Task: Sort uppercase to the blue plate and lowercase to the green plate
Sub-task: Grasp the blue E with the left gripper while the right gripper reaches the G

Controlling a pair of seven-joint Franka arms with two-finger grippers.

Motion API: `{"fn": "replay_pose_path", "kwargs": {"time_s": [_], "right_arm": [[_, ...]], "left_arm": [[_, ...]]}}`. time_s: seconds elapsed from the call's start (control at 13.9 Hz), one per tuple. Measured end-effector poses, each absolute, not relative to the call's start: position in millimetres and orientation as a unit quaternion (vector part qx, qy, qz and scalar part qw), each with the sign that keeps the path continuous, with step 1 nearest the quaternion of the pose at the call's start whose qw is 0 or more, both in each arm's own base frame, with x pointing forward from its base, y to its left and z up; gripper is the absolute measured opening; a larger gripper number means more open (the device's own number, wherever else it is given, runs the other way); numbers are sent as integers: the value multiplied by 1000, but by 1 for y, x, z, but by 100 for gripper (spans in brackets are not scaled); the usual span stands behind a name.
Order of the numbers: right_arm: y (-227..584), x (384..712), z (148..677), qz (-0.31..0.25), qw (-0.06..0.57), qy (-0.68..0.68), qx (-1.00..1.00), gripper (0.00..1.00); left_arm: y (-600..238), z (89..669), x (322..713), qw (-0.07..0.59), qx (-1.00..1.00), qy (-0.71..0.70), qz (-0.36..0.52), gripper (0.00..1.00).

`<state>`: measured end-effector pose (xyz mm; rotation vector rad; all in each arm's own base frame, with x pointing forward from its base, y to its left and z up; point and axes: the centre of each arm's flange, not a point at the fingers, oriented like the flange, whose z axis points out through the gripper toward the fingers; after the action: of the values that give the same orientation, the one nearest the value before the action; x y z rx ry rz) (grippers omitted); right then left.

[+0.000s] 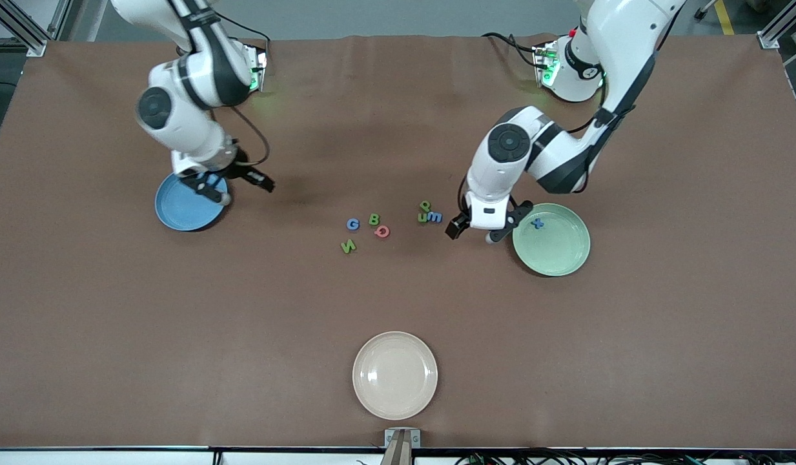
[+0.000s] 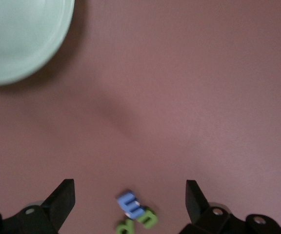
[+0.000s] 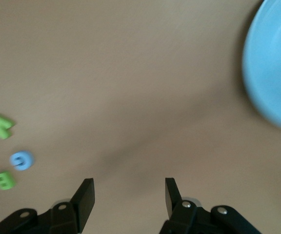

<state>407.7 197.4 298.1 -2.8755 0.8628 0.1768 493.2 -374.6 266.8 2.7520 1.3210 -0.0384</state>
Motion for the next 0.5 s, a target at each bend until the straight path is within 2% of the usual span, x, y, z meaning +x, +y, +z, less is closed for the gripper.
{"fn": "replay_pose_path", "kwargs": {"time_s": [0.22, 0.5], "right_arm": [[255, 410, 290, 61, 58, 331, -940, 67], [314, 422, 269, 54, 32, 375, -925, 66]], "left_arm": [[-405, 255, 492, 49, 841, 537, -34, 100], [-428, 228, 474, 33, 829, 555, -56, 100]]}}
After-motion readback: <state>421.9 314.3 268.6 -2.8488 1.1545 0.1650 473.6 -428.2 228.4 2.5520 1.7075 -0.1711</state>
